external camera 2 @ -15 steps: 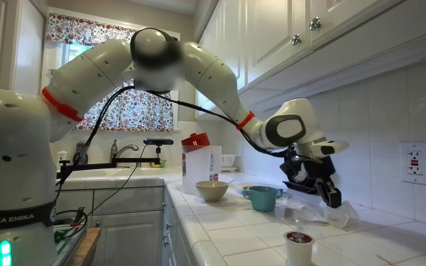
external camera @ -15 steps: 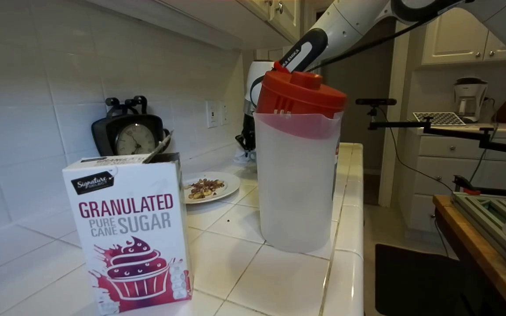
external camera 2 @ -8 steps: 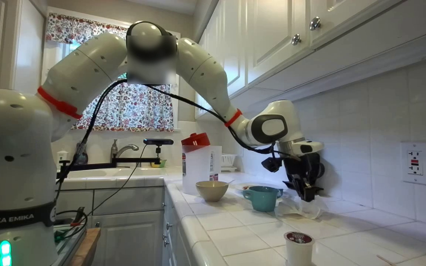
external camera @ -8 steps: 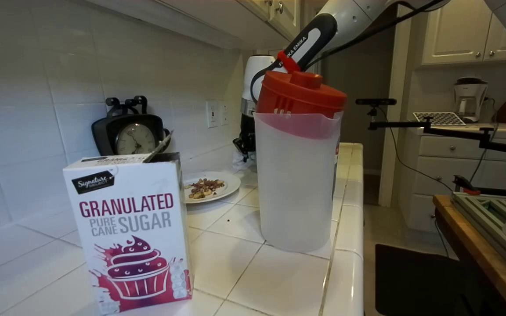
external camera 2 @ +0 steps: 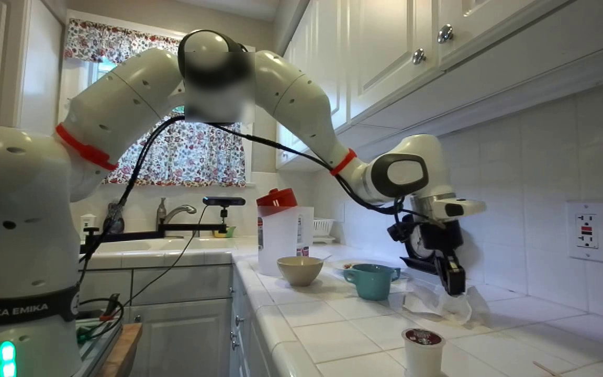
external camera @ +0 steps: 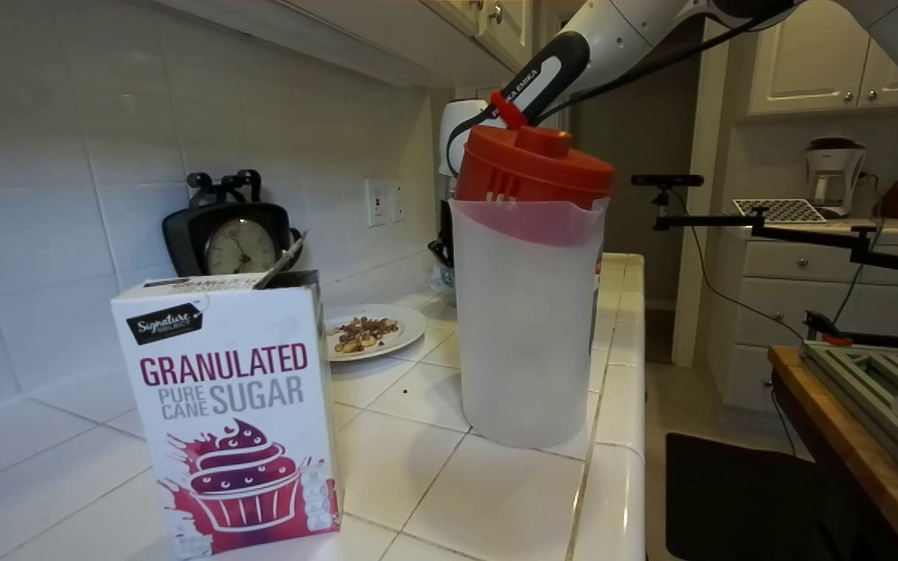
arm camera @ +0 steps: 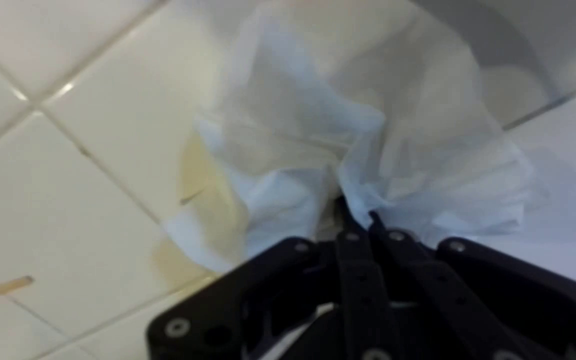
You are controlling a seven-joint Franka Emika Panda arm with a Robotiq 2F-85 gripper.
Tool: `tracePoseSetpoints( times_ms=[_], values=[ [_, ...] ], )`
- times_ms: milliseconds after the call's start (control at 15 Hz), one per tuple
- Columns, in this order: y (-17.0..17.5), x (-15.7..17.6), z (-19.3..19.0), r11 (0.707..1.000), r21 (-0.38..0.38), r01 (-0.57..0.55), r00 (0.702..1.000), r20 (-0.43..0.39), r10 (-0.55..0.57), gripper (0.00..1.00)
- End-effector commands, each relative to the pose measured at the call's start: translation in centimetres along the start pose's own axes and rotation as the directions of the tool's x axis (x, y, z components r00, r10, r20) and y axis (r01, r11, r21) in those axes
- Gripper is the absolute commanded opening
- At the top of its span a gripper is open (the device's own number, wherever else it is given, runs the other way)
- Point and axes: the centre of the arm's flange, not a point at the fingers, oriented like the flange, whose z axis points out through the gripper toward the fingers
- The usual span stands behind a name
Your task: Wipe four tiles of the counter using the serviette
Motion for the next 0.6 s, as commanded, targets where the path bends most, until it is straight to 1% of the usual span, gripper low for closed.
tracePoseSetpoints(
  times_ms=[0, 133, 267, 333, 533],
  values=[
    [2.9, 3.6, 1.8, 0.989, -0.013, -0.147, 0.987, 0.055, 0.148, 0.0],
    [4.4, 4.3, 1.7, 0.981, -0.009, -0.193, 0.979, 0.064, 0.193, 0.0],
    [3.5, 3.9, 1.4, 0.983, 0.003, -0.181, 0.982, 0.059, 0.18, 0.0],
    [2.4, 3.4, 1.2, 0.987, 0.013, -0.159, 0.986, 0.053, 0.159, 0.0],
    [-2.7, 1.3, -0.1, 0.996, 0.056, -0.066, 0.997, 0.037, 0.064, 0.0]
  ],
)
